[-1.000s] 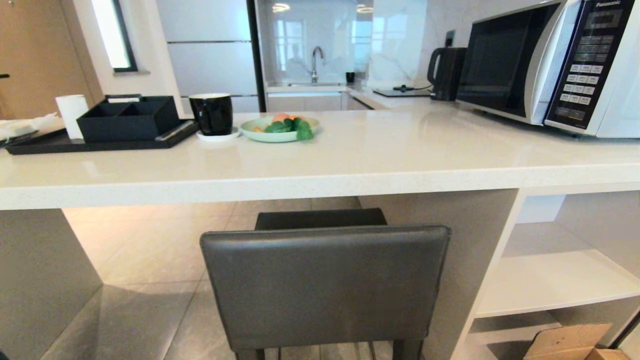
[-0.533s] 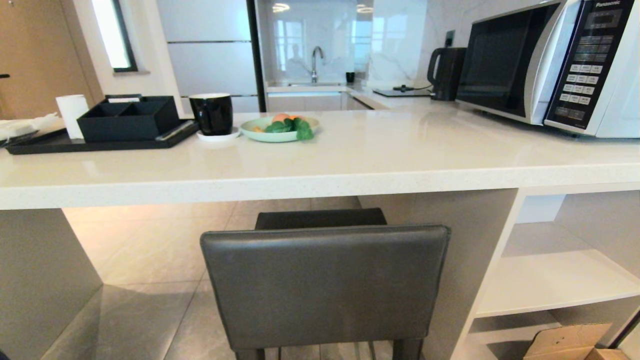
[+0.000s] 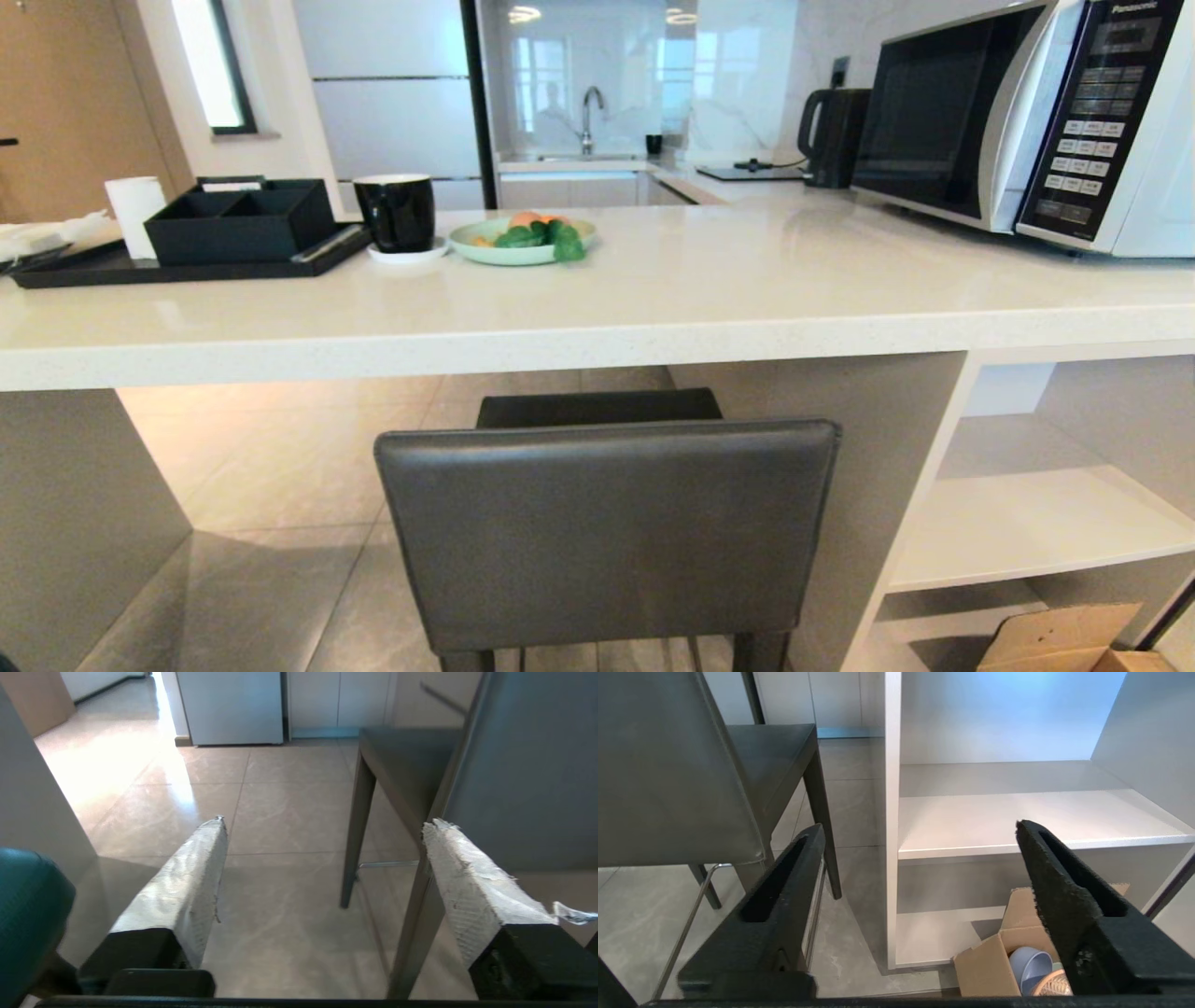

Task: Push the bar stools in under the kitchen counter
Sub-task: Pull the gray chair out from under the dining table

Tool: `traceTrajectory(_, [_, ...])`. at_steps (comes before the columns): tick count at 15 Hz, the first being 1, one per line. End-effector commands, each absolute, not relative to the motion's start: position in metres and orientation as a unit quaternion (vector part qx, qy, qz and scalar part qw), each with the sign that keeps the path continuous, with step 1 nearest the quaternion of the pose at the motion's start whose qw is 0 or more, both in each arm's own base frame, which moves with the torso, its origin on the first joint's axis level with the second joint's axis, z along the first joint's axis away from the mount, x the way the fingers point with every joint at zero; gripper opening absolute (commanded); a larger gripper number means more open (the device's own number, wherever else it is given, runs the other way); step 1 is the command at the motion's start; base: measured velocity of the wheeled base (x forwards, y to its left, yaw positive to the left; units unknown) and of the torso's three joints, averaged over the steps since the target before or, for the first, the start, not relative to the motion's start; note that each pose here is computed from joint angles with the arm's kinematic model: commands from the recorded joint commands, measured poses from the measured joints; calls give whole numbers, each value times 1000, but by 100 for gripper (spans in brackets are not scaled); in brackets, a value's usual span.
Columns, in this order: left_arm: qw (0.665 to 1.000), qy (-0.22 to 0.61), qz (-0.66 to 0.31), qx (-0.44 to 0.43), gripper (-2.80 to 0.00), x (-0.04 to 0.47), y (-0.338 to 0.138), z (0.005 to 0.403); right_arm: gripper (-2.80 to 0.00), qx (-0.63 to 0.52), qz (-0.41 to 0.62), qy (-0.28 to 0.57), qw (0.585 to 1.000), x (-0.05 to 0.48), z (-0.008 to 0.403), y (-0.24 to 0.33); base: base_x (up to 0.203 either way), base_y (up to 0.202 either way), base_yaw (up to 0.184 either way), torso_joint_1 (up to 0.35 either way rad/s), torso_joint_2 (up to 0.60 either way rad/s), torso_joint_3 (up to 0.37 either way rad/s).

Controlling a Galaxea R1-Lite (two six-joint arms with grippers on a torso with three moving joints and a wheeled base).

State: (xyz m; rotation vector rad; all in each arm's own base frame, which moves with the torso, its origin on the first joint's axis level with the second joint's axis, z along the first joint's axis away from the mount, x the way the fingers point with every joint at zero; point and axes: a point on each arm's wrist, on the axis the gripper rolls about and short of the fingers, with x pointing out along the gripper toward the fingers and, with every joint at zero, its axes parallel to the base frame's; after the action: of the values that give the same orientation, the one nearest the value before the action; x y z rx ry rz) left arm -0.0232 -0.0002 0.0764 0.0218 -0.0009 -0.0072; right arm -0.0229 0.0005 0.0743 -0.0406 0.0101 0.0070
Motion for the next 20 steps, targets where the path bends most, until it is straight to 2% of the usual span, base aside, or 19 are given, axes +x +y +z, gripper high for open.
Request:
traceTrajectory(1, [999, -1, -8, 32, 0, -23, 0, 77, 0, -27, 9, 4, 1000, -23, 74, 1, 0, 0, 0, 0, 0, 0])
traceTrajectory(4, [999, -2, -14, 32, 0, -25, -1, 80, 0, -41, 28, -20, 999, -27, 88, 2, 0, 0, 0, 0, 0, 0])
traceTrajectory(6, [999, -29, -41, 11, 0, -30, -2, 115, 0, -41, 53, -12, 998, -25, 110, 3, 0, 0, 0, 0, 0, 0])
traceTrajectory(10, [986, 23, -159, -48, 0, 8, -5, 169, 0, -26, 125, 46, 991, 5, 148, 6, 0, 0, 0, 0, 0, 0])
traceTrajectory(14, [936, 65, -339, -68, 0, 41, -19, 169, 0, -6, 232, 92, 968, 38, 159, 10, 0, 0, 0, 0, 0, 0])
traceTrajectory(17, [895, 95, -430, -76, 0, 45, -24, 163, 0, 14, 315, 121, 941, 55, 156, 14, 0, 0, 0, 0, 0, 0])
traceTrajectory(20, [879, 129, -450, -87, 0, 59, -28, 153, 0, 24, 377, 135, 916, 73, 152, 19, 0, 0, 0, 0, 0, 0])
